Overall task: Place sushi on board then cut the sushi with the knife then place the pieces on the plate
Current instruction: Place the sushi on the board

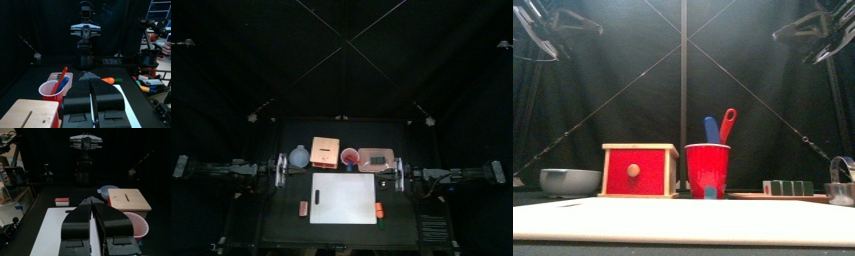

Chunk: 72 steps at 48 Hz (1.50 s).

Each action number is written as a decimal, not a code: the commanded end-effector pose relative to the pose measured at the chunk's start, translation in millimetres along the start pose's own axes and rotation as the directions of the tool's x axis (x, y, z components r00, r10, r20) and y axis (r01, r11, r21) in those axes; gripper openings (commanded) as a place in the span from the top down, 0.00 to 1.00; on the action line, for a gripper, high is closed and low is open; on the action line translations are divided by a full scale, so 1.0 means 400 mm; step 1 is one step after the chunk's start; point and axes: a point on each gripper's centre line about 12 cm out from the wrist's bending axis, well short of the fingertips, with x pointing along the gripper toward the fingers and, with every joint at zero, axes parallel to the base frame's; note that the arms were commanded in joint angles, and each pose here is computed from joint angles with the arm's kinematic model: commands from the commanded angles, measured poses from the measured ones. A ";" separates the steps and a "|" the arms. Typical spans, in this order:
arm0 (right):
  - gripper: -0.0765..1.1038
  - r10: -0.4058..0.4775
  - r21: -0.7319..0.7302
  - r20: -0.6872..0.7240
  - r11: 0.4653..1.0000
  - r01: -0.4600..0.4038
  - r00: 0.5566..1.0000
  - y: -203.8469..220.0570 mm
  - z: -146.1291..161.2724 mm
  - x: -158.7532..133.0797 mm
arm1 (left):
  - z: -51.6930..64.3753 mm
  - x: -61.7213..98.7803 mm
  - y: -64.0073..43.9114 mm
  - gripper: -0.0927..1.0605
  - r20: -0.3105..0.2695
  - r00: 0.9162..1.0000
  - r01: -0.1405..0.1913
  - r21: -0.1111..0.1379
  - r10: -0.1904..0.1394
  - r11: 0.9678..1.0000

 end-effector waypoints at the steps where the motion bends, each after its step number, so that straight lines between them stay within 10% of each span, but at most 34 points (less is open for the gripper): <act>1: 0.91 -0.011 0.017 -0.008 1.000 0.011 1.000 -0.005 -0.001 0.007 | -0.013 0.014 0.000 0.97 -0.005 1.000 0.000 0.005 0.000 1.000; 16: 0.90 -0.135 0.078 -0.272 0.984 0.162 0.953 -0.072 -0.058 0.016 | -0.045 0.046 0.000 0.94 -0.041 0.999 0.001 0.008 0.000 1.000; 34: 0.66 -0.276 0.016 -0.629 0.930 0.367 0.727 -0.194 -0.118 0.021 | -0.110 0.079 0.003 0.94 -0.150 0.989 -0.004 0.007 0.005 1.000; 51: 0.06 -0.306 -0.117 -0.729 0.937 0.329 0.613 -0.232 -0.199 0.040 | -0.137 0.082 0.007 0.94 -0.189 0.982 -0.011 0.007 0.013 1.000; 72: 0.05 -0.340 -0.226 -0.813 0.933 0.281 0.473 -0.292 -0.287 0.039 | -0.140 0.080 0.032 0.94 -0.192 0.980 -0.053 0.011 0.054 0.999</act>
